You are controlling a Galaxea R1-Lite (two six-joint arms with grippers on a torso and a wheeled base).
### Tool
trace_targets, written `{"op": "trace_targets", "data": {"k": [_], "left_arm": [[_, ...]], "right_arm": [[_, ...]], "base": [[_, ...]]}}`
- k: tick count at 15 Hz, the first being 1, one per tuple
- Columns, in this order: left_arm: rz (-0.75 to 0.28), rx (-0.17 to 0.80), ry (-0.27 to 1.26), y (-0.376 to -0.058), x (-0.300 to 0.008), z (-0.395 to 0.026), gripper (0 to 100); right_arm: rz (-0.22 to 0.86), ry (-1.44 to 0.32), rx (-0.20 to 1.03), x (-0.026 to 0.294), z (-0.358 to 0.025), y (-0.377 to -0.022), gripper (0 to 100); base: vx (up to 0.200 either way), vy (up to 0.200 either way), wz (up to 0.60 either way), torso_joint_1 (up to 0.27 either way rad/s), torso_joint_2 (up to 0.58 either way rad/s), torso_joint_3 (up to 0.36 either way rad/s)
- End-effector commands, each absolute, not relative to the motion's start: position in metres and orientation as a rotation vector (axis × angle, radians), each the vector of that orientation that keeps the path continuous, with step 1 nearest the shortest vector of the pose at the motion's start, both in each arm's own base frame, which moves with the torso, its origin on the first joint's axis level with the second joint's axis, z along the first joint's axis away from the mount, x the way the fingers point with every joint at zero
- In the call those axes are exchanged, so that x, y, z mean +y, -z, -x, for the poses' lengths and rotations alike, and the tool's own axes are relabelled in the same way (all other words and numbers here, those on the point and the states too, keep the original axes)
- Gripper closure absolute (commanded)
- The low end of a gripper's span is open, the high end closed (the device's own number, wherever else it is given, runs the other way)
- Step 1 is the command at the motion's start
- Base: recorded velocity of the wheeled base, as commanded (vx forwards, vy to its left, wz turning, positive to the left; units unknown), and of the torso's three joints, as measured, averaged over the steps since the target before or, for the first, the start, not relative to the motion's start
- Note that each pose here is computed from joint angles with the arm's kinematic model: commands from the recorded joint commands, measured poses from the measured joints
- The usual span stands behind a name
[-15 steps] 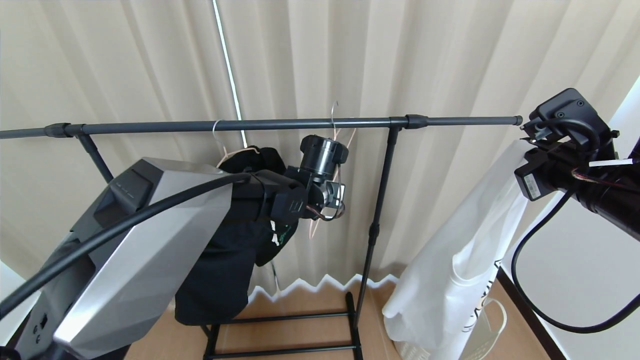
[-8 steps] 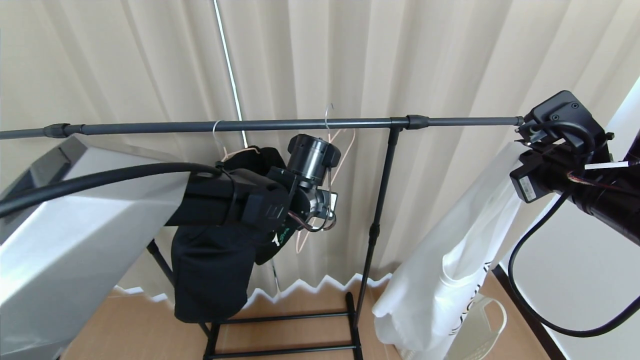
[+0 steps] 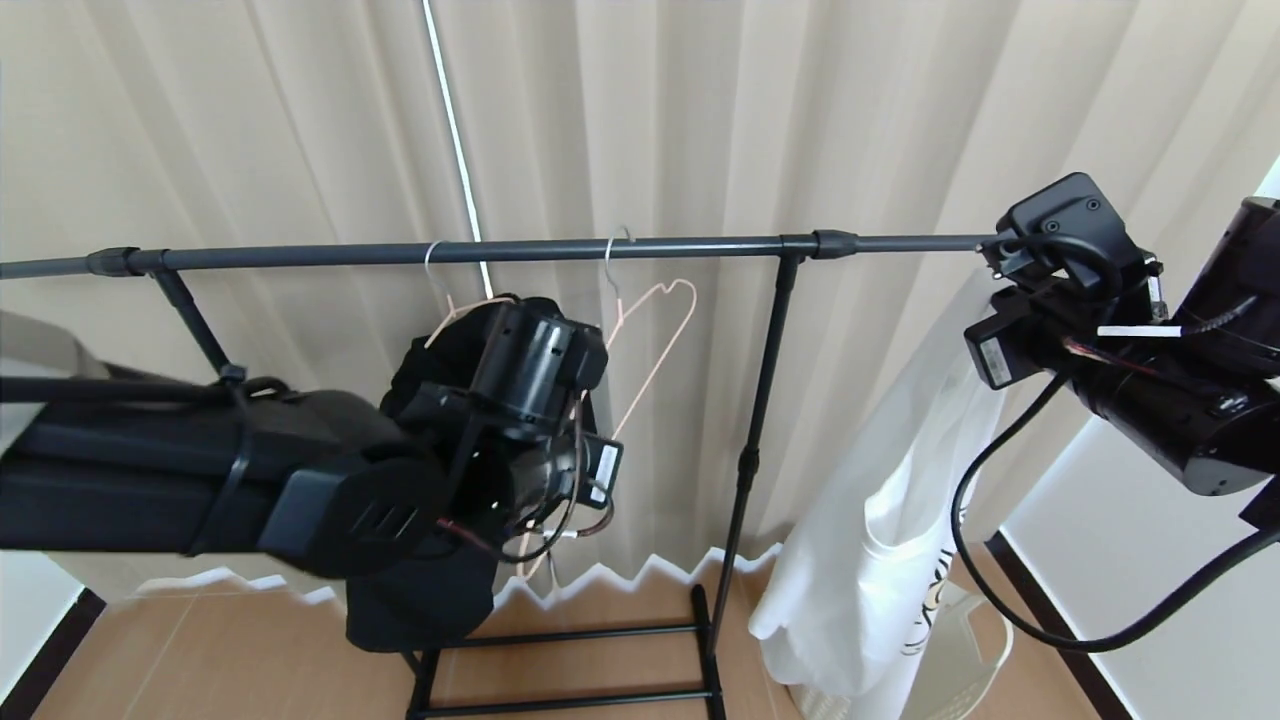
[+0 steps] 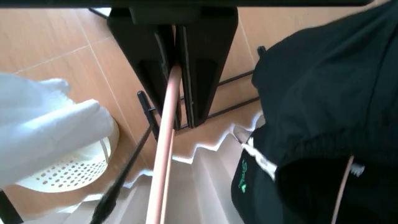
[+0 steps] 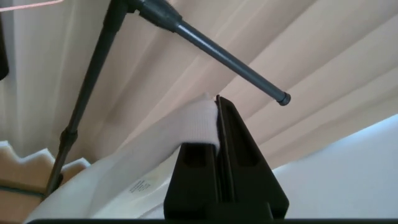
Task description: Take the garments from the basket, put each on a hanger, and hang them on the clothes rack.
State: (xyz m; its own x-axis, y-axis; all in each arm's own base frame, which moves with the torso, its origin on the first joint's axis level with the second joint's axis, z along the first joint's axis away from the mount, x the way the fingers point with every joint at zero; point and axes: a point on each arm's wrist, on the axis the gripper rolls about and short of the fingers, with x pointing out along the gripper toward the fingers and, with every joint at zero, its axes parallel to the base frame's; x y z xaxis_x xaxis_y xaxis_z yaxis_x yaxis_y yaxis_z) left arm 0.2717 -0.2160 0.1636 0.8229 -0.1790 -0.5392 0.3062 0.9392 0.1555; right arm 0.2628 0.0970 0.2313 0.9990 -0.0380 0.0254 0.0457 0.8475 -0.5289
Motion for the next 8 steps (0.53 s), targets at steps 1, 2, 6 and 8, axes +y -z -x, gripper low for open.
{"op": "trace_targets", "data": {"k": [1,2,6,8], "left_arm": [[-0.256,0.476,0.368,-0.167,-0.171,-0.212,100],[-0.277,0.464,0.423,-0.163,-0.16,-0.198,100],[-0.309,0.4,0.597,-0.15,-0.122,-0.149,100],[-0.335,0.38,0.723,-0.145,-0.108,-0.128,100]], "right_arm": [[0.566,0.057,0.009,0.103,-0.274,-0.218,100],[0.561,0.06,-0.002,0.104,-0.278,-0.218,100],[0.524,0.068,-0.014,0.112,-0.297,-0.215,100],[0.523,0.061,-0.011,0.116,-0.302,-0.213,100]], "base": [[0.0,0.0,0.0,0.0,0.0,0.0],[0.0,0.0,0.0,0.0,0.0,0.0],[0.0,0.0,0.0,0.0,0.0,0.0],[0.0,0.0,0.0,0.0,0.0,0.0]]}}
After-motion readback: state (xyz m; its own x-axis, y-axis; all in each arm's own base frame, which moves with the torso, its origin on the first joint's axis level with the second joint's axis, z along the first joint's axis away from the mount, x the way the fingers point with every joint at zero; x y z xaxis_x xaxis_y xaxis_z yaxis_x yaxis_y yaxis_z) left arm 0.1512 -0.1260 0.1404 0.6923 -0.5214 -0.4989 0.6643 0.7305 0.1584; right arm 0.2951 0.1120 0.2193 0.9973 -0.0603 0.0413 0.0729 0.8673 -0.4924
